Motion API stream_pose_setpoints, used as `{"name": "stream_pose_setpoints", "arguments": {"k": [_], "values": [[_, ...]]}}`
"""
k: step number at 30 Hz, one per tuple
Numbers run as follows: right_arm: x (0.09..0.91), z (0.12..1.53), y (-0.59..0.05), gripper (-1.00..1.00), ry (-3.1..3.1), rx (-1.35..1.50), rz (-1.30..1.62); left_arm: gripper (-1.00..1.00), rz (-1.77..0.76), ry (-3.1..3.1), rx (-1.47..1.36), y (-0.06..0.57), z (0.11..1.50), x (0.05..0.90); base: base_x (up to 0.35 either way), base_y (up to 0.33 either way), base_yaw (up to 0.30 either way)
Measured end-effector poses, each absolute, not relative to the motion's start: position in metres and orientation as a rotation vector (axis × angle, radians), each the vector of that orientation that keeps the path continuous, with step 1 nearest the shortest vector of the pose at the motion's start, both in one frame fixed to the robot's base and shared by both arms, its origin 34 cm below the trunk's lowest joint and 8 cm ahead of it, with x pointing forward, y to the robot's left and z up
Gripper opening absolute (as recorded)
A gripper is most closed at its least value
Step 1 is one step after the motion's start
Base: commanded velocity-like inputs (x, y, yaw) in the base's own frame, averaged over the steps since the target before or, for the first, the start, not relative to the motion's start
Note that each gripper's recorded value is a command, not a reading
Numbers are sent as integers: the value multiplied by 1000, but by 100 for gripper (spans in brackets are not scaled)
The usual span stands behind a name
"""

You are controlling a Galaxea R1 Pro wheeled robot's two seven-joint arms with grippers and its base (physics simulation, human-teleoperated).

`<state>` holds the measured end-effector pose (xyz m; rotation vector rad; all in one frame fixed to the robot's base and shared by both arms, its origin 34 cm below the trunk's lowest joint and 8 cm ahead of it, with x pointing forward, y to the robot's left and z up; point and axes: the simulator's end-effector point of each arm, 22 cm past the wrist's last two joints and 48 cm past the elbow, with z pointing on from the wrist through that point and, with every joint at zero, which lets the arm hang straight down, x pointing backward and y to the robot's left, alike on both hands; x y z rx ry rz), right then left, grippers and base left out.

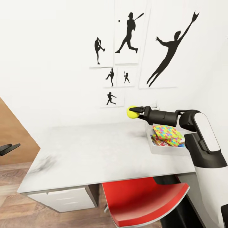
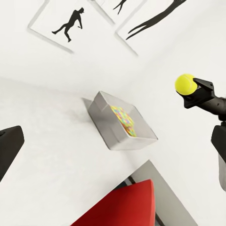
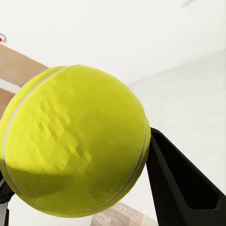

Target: Put all the toys in the child's room - the three board games (two on the bed and one on the table), the two jigsaw puzzles on the table, and the tennis ball on the table - inside the toy box on the table in the child's room.

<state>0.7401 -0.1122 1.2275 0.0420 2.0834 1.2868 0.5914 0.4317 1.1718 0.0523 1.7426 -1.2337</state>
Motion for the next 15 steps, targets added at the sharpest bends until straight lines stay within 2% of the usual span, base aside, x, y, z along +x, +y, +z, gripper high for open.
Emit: {"name": "stream_pose_setpoints", "arguments": {"k": [15], "values": [[739,1228,-114,-100,2080,51,1287,100,-1232,1739,55,432,1174,591,0,0,0]]}}
